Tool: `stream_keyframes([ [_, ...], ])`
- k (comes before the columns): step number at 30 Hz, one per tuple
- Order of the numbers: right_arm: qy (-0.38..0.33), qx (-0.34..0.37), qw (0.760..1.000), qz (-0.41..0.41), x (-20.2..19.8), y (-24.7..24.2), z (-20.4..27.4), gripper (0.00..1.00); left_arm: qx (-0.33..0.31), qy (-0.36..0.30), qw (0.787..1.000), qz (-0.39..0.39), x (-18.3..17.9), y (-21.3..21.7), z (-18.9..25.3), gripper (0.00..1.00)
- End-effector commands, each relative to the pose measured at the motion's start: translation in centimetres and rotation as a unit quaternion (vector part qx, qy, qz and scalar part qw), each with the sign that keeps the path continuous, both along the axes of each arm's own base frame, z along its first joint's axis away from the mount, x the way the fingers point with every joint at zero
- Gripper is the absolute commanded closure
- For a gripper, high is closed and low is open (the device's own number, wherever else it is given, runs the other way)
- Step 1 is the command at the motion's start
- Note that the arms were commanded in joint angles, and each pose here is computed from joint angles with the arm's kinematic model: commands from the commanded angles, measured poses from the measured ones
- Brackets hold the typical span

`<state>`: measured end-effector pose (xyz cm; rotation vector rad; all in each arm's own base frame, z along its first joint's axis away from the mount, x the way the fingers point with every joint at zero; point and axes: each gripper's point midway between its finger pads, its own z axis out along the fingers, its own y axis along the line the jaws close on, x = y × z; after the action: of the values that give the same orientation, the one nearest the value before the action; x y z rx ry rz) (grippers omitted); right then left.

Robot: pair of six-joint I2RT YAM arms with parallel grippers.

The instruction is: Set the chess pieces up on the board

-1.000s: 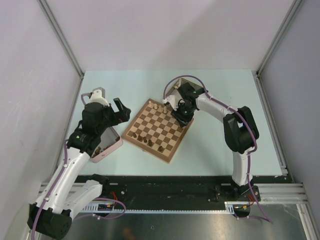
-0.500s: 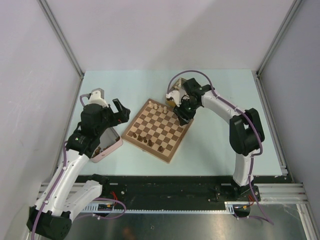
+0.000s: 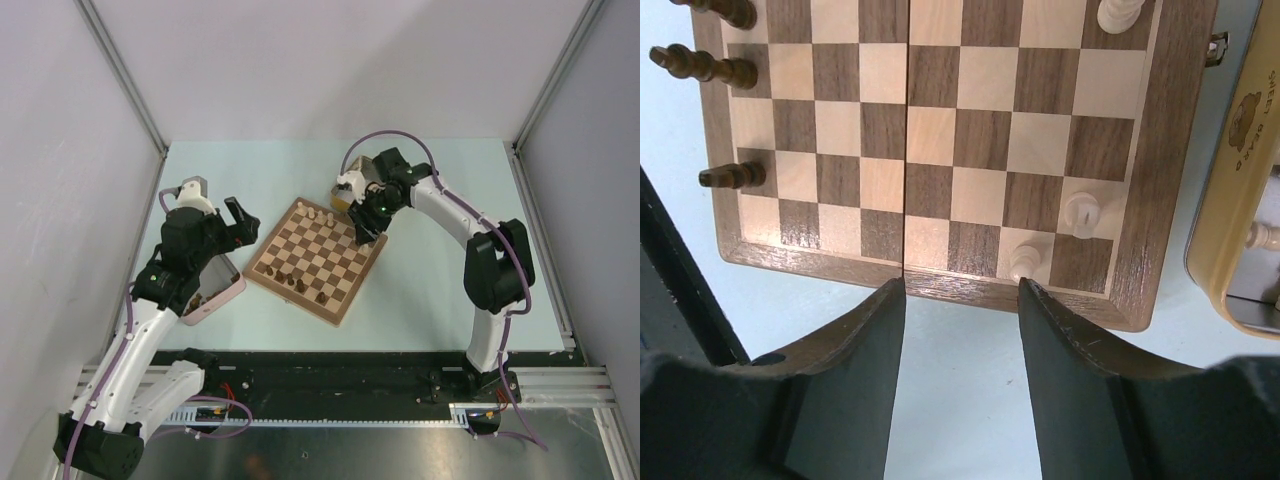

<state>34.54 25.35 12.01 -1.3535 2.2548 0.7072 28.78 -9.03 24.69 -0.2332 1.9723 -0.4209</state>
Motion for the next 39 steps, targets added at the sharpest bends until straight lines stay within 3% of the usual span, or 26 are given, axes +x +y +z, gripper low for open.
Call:
stream_keyframes([
  [1,-0.027,0.054,0.998,-0.001,0.5,1.0,4.4,0.47,-0.011,-0.030,0.999,0.000,0.3,0.0,2.0,0.00],
  [39,0.005,0.129,0.991,-0.040,1.7,1.6,6.7,0.48,-0.043,-0.019,0.999,0.012,0.0,0.2,1.0,0.00],
])
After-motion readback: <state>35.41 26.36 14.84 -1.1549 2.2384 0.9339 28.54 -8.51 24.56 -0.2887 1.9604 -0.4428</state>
